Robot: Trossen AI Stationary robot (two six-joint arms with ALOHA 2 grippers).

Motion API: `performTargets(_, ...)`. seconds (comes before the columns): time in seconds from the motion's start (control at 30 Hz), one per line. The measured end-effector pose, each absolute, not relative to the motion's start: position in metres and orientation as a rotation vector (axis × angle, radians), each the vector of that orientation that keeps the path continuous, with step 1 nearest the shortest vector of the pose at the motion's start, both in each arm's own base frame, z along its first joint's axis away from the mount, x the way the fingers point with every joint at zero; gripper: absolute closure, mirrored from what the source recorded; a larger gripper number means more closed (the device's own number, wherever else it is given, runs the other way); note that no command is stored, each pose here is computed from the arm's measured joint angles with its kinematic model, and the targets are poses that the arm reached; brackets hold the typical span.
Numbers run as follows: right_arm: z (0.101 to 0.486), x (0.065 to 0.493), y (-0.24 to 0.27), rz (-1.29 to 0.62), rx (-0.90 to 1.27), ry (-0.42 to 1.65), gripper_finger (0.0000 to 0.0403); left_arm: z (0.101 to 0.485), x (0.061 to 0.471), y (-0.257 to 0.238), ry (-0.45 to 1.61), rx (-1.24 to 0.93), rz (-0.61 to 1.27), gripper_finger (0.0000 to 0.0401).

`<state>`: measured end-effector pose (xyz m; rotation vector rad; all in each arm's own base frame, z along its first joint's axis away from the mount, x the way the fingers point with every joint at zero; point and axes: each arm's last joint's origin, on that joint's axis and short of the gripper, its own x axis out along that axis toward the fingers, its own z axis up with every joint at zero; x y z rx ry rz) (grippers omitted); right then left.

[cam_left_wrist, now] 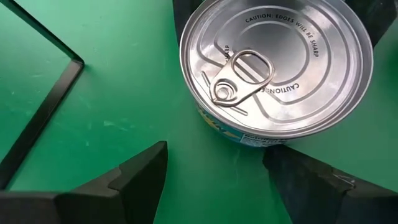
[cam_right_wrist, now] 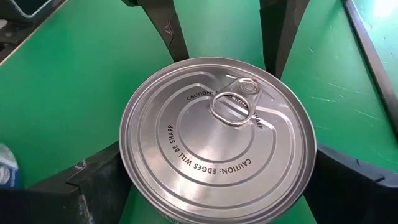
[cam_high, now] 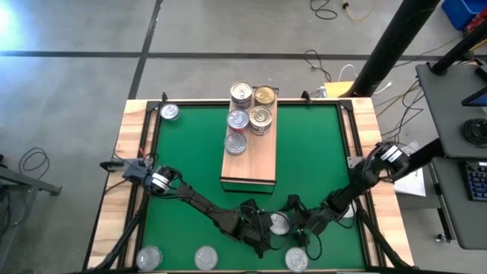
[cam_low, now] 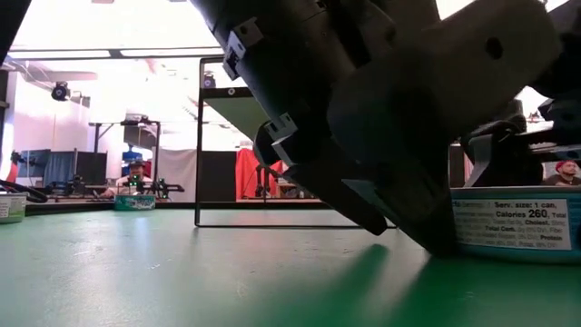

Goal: Stack canned seafood by type on shelf
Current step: Stack the yellow blue tuna can on top of the other yellow blue tuna can on the shelf

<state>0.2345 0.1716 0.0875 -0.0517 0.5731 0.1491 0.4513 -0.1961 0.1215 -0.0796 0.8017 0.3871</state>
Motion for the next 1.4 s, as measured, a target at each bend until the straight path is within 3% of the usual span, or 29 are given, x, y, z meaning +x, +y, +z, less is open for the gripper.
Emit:
performTargets(0.17, 0.106, 0.228, 0.166, 0.132, -0.033, 0.629, 0.0031, 0.14, 0.44, -0.213, 0.826, -0.002, 0.441, 0.0136)
performTargets(0.33, 0.128, 0.213, 0.164, 0.235, -0.001, 0.724, 0.0031, 0.176, 0.406, -0.247, 0.853, 0.024, 0.498, 0.0136)
performTargets(0.73, 0.206, 0.229, 0.177, 0.305, -0.079, 0.548, 0.0031, 0.189, 0.328, -0.265, 0.948, 0.025, 0.663, 0.0136)
performTargets(1.07, 0.255, 0.257, 0.18, 0.262, -0.109, 0.577, 0.0031, 0.177, 0.261, -0.224, 0.853, -0.081, 0.534, 0.0164)
performTargets(1.4, 0.316, 0.304, 0.122, 0.056, -0.037, 0.479, 0.0031, 0.152, 0.219, -0.186, 0.686, -0.143, 0.301, 0.0169)
